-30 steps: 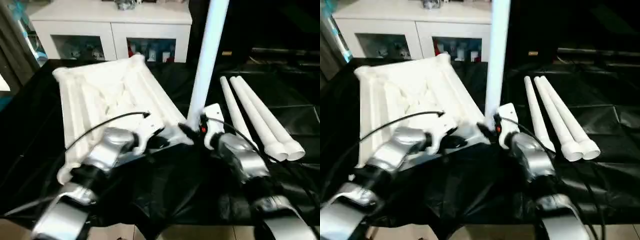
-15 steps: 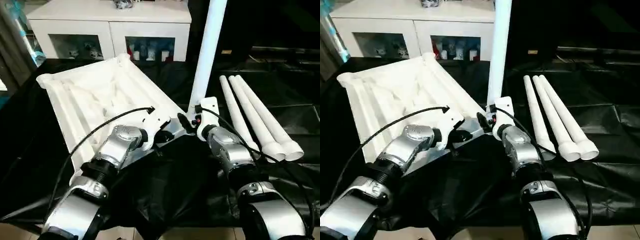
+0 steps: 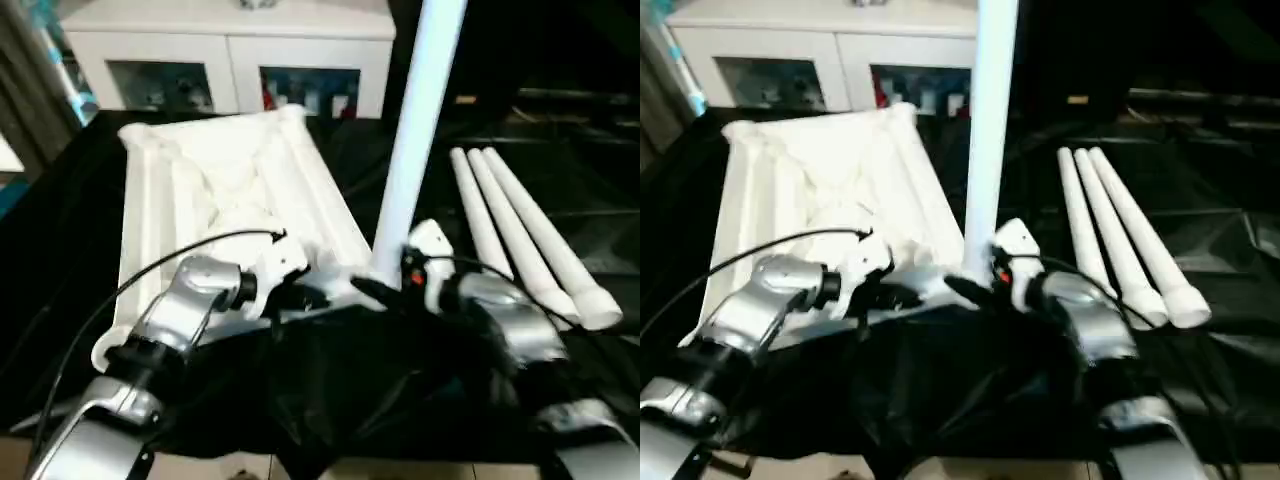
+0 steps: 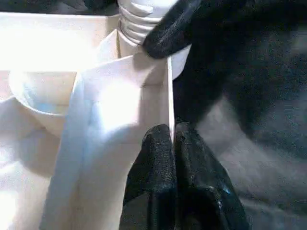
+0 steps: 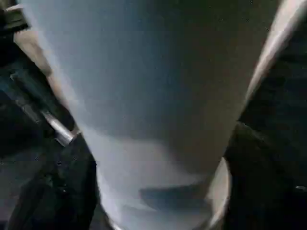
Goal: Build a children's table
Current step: Rotate leg to tighten
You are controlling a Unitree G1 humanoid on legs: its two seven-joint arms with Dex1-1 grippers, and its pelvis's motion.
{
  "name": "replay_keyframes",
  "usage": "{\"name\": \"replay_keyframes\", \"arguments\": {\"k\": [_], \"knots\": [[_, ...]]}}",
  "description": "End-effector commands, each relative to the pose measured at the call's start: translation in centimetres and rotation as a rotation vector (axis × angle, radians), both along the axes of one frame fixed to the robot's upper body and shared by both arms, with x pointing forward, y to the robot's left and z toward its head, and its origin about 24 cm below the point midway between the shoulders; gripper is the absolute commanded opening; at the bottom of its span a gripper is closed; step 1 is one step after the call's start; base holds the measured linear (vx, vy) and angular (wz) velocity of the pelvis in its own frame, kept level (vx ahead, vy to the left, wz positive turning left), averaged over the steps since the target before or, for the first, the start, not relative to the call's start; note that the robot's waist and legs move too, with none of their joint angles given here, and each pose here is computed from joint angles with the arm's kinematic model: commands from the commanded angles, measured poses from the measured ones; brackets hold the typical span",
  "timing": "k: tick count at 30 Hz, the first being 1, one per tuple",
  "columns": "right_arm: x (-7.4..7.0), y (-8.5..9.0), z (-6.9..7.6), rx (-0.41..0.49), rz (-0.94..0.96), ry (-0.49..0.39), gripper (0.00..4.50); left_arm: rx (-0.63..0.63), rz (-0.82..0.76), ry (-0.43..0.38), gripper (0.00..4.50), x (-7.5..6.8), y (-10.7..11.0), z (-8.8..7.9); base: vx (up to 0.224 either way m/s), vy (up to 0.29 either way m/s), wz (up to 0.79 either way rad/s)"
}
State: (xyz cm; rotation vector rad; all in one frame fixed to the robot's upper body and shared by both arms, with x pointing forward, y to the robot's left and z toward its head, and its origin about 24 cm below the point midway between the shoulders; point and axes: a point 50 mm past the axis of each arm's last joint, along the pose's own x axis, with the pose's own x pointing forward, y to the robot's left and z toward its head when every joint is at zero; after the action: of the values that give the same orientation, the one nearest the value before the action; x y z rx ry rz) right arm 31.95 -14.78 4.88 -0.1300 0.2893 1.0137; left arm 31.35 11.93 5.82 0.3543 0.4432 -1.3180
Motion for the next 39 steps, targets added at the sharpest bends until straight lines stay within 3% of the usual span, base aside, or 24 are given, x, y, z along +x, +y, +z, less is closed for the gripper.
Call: {"name": "replay_keyframes", "arguments": {"k": [1,8,15,17,19,20,21,26,29,31,33,39], "knots": [[0.0,-0.2,1.0,0.008,0.036,-0.022,3.51,-0.026,-0.1,-0.003,0.0,-0.6,-0.8,0.5,0.0,0.0,0.0],[-0.9,-0.4,1.2,0.004,0.105,-0.005,2.84,-0.03,-0.109,0.015,0.0,-0.7,-0.1,0.8,0.0,0.0,0.0],[-1.4,0.1,0.3,0.015,0.083,0.045,2.71,-0.012,-0.069,-0.007,0.0,-0.3,-0.1,0.5,0.0,0.0,0.0],[-1.1,0.2,-0.3,-0.002,0.007,0.044,2.7,0.009,-0.016,-0.026,0.0,0.2,-0.2,0.3,0.0,0.0,0.0],[0.5,0.1,-2.0,-0.067,-0.266,0.048,2.7,0.037,0.126,-0.064,0.0,1.6,-0.8,0.0,0.0,0.0,0.0],[0.5,0.1,-2.0,-0.067,-0.266,0.048,2.7,0.037,0.126,-0.064,0.0,1.6,-0.8,0.0,0.0,0.0,0.0],[1.1,0.3,-2.7,-0.067,-0.392,0.078,2.7,0.043,0.174,-0.082,0.0,2.1,-1.4,0.0,0.0,0.0,0.0],[2.5,1.7,-3.3,-0.018,-0.63,0.15,2.7,0.044,0.281,-0.115,0.0,3.3,-3.3,0.1,0.0,0.0,0.0],[3.3,4.1,-2.9,-0.015,-0.672,0.136,2.7,0.018,0.326,-0.129,0.0,3.8,-5.7,0.5,0.0,0.0,0.0],[3.5,5.6,-2.4,0.021,-0.626,0.128,3.25,-0.002,0.311,-0.135,0.0,3.7,-6.8,0.6,0.0,0.0,0.0],[3.7,6.4,-1.9,0.054,-0.591,0.122,3.42,-0.015,0.281,-0.138,0.0,3.5,-7.5,0.7,0.0,0.0,0.0],[3.7,6.2,-1.5,0.046,-0.501,0.062,3.67,-0.017,0.2,-0.129,0.0,3.0,-6.8,0.2,0.0,0.0,0.0]]}}
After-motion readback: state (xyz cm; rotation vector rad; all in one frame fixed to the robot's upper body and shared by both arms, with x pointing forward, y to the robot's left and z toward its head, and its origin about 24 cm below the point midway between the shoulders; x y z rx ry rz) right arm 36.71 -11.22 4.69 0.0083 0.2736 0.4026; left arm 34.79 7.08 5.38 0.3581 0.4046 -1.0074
